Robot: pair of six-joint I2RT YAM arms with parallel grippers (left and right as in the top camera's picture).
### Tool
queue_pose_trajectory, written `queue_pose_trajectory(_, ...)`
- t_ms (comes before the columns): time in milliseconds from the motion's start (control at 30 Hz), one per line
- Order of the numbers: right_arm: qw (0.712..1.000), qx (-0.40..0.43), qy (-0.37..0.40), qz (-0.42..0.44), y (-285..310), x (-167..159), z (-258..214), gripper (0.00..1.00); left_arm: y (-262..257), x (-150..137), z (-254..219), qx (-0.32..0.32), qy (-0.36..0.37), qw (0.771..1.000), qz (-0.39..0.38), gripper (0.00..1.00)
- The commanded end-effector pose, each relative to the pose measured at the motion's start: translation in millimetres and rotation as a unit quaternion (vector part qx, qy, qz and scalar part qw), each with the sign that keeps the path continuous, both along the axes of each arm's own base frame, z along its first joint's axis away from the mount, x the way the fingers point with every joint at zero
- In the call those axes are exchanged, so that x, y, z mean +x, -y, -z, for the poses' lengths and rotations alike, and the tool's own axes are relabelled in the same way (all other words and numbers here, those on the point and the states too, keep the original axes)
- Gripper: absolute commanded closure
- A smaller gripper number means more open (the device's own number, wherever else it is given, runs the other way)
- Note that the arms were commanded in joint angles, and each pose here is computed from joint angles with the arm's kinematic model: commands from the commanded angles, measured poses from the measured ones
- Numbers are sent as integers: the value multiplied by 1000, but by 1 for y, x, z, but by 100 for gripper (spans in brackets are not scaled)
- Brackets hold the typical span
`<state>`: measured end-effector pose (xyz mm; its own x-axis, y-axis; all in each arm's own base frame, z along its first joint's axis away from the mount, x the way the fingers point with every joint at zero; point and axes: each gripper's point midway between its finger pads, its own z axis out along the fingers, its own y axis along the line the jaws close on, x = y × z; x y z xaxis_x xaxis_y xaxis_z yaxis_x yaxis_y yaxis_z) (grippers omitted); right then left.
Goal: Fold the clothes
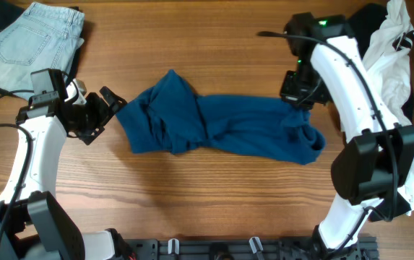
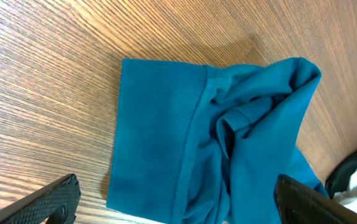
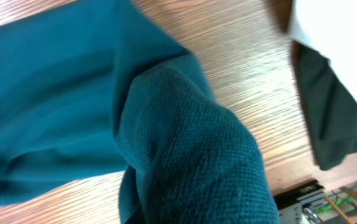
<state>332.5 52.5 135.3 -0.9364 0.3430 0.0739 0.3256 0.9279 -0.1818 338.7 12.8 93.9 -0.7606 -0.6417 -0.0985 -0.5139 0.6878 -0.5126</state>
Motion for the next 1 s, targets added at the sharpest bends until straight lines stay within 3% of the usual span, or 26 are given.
queue_pose_trajectory(0,999,19,23,-14,-30,3,-7,96,2,-1,0,-6,-2,1000,3,0)
queue_pose_trajectory(233,998,39,33,-48,-61,2,-6,96,3,-5,2,-4,-6,1000,13,0)
queue_pose_trajectory(267,997,45,33,-48,-63,2,-6,89,3,-5,2,-4,-7,1000,13,0)
queue_pose_trajectory(300,997,47,33,-51,-64,2,-6,81,3,-5,2,-5,-7,1000,13,0)
queue_pose_trajectory(333,997,50,32,-56,-65,2,-6,44,3,-5,2,-4,-7,1000,13,0)
queue_pose_trajectory(367,996,57,30,-67,-67,2,-6,20,3,-5,2,-4,-7,1000,13,0)
queue_pose_trajectory(400,994,66,29,-78,-70,2,-5,6,3,-5,2,-5,-7,1000,12,0)
queue_pose_trajectory(467,993,76,28,-85,-73,2,-5,0,3,-5,2,-5,-7,1000,12,0)
queue_pose_trajectory(633,988,101,43,-110,-85,9,-5,1,3,-5,2,-5,-7,1000,12,0)
queue_pose_trajectory(800,987,102,59,-106,-85,18,-5,16,3,-5,2,-5,-7,1000,12,0)
queue_pose_trajectory(833,988,102,60,-97,-81,19,-5,34,3,-5,2,-5,-7,1000,12,0)
queue_pose_trajectory(867,989,103,60,-84,-76,21,-5,63,3,-5,2,-5,-7,1000,12,0)
queue_pose_trajectory(900,989,110,57,-77,-73,22,-4,84,3,-5,2,-5,-8,1000,12,0)
queue_pose_trajectory(967,986,136,45,-84,-69,22,-1,92,4,-6,2,-5,-9,1000,12,0)
